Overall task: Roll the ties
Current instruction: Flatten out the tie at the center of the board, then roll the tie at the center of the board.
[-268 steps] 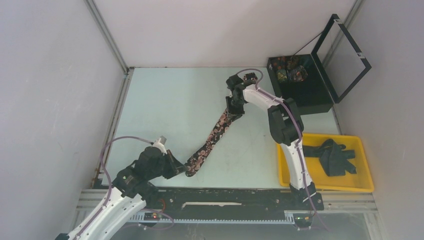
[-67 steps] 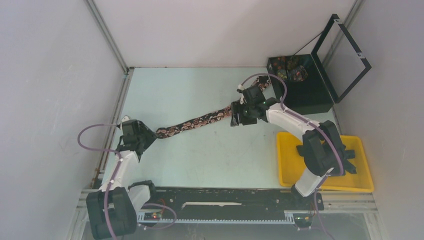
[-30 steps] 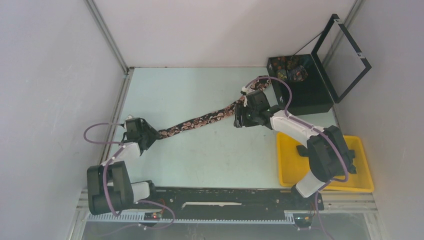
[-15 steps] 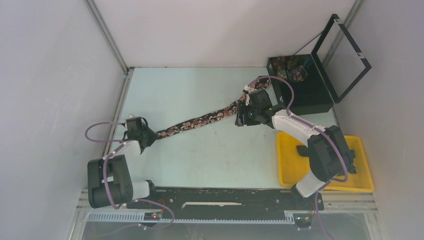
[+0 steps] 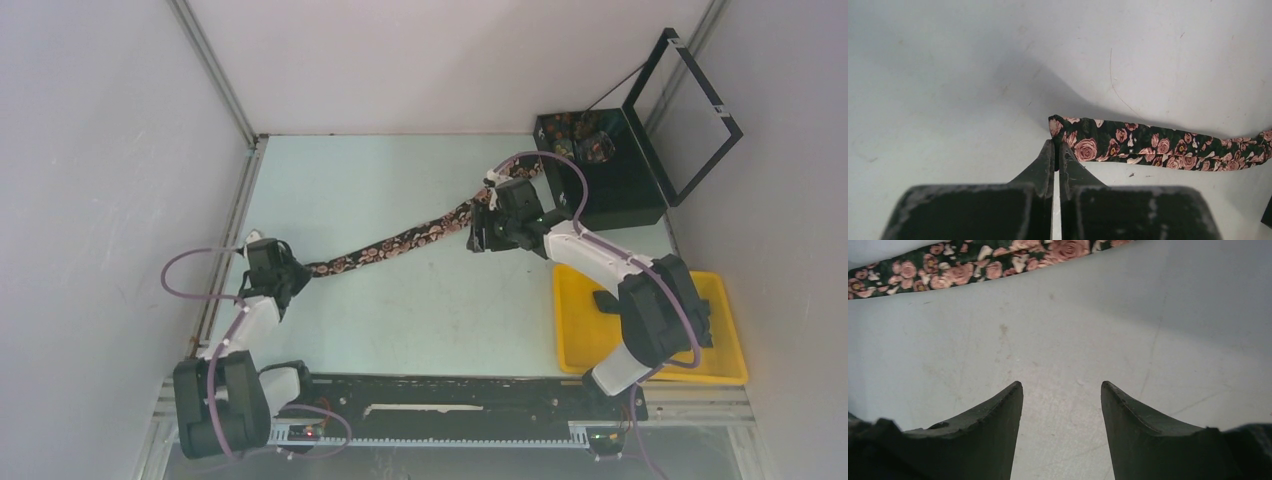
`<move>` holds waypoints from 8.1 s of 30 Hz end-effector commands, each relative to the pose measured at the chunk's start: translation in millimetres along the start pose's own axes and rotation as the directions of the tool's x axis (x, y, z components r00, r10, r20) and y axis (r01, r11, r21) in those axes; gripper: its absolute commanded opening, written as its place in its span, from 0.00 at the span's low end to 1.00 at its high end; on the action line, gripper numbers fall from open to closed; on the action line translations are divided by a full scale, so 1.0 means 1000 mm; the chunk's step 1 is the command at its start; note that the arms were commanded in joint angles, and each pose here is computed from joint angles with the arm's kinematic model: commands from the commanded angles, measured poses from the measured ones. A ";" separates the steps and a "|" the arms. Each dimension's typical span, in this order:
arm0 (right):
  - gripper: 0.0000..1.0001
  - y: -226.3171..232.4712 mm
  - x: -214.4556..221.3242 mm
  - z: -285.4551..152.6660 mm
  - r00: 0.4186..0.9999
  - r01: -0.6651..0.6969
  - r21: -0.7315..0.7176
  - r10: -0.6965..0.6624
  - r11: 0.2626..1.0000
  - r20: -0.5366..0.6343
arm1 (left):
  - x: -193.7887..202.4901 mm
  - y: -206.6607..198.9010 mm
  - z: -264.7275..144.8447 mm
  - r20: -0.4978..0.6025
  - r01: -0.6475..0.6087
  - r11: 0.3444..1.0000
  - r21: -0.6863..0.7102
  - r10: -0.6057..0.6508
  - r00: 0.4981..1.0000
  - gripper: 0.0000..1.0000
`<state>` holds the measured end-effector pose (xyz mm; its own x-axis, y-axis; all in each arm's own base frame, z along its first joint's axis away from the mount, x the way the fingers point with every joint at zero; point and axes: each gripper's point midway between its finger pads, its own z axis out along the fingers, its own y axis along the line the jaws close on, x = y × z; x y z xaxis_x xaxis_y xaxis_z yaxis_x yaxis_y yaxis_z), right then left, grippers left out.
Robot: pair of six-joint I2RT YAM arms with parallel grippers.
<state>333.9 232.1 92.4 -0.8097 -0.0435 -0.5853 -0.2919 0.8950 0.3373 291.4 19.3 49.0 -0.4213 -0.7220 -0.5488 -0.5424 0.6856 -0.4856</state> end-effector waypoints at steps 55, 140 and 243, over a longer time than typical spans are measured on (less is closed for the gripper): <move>0.54 0.281 -0.009 0.078 0.985 -0.013 -0.512 -0.077 0.859 -0.154 | 0.012 0.022 0.010 0.006 0.260 0.960 -0.106 -0.261 0.965 0.06; 0.00 0.348 0.109 0.149 0.912 -0.172 -0.518 -0.064 0.838 -0.405 | 0.028 -0.003 -0.066 -0.056 0.153 0.988 0.026 -0.152 0.987 0.00; 0.00 0.315 0.087 0.128 0.937 -0.051 -0.482 -0.125 0.875 -0.326 | 0.030 -0.017 -0.067 -0.046 0.040 0.999 0.006 -0.040 0.998 0.00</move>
<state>236.2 561.0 32.2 -0.9062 -0.3003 -0.2975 -0.4222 0.6057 0.6745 221.3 -18.4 63.9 -0.4621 -0.7575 -0.4612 -0.5986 0.6501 -0.4680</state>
